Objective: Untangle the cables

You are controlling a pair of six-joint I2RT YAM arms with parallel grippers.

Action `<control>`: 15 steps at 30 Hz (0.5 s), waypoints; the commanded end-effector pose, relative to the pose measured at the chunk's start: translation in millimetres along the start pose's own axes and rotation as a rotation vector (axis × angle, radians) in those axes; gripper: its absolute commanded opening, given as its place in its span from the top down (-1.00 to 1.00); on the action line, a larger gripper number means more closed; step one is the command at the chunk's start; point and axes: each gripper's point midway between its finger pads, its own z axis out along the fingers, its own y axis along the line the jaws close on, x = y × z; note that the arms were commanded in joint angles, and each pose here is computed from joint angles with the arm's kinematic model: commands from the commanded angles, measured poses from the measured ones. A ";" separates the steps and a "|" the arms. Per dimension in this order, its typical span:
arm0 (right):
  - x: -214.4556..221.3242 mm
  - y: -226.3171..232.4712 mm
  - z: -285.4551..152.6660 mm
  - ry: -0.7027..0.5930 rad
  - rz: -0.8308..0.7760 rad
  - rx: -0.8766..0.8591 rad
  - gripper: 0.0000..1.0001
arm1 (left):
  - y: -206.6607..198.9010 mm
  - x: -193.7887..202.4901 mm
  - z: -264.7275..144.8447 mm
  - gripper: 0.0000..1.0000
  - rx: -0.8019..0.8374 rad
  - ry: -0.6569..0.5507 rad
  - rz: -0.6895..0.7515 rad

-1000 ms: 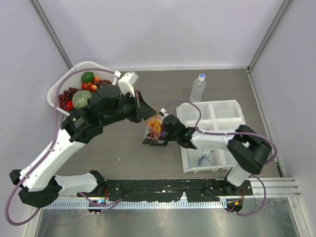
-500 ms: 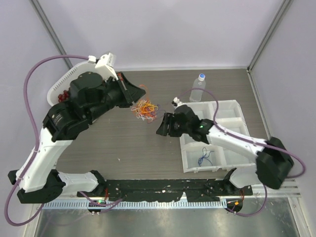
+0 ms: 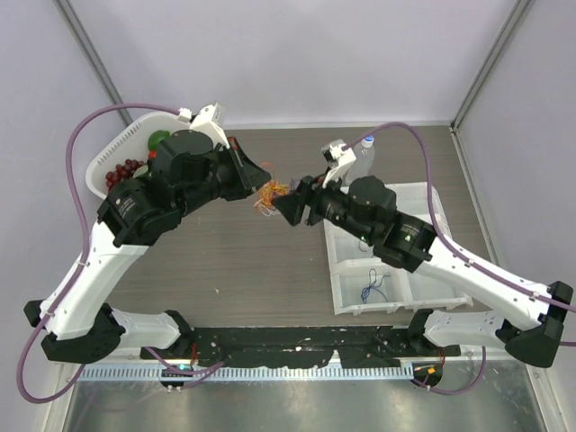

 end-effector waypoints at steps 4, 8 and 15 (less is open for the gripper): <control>-78.2 8.8 18.8 -0.195 -0.098 0.072 -0.26 | -6.8 -0.7 -8.6 1.00 0.030 0.003 -0.058; -67.6 11.0 29.8 -0.162 -0.126 0.051 -0.24 | -17.1 -5.1 -8.3 1.00 0.068 -0.005 -0.080; 62.2 -46.0 79.9 -0.031 0.007 0.112 0.03 | -45.9 -32.8 -22.6 1.00 0.166 -0.061 -0.063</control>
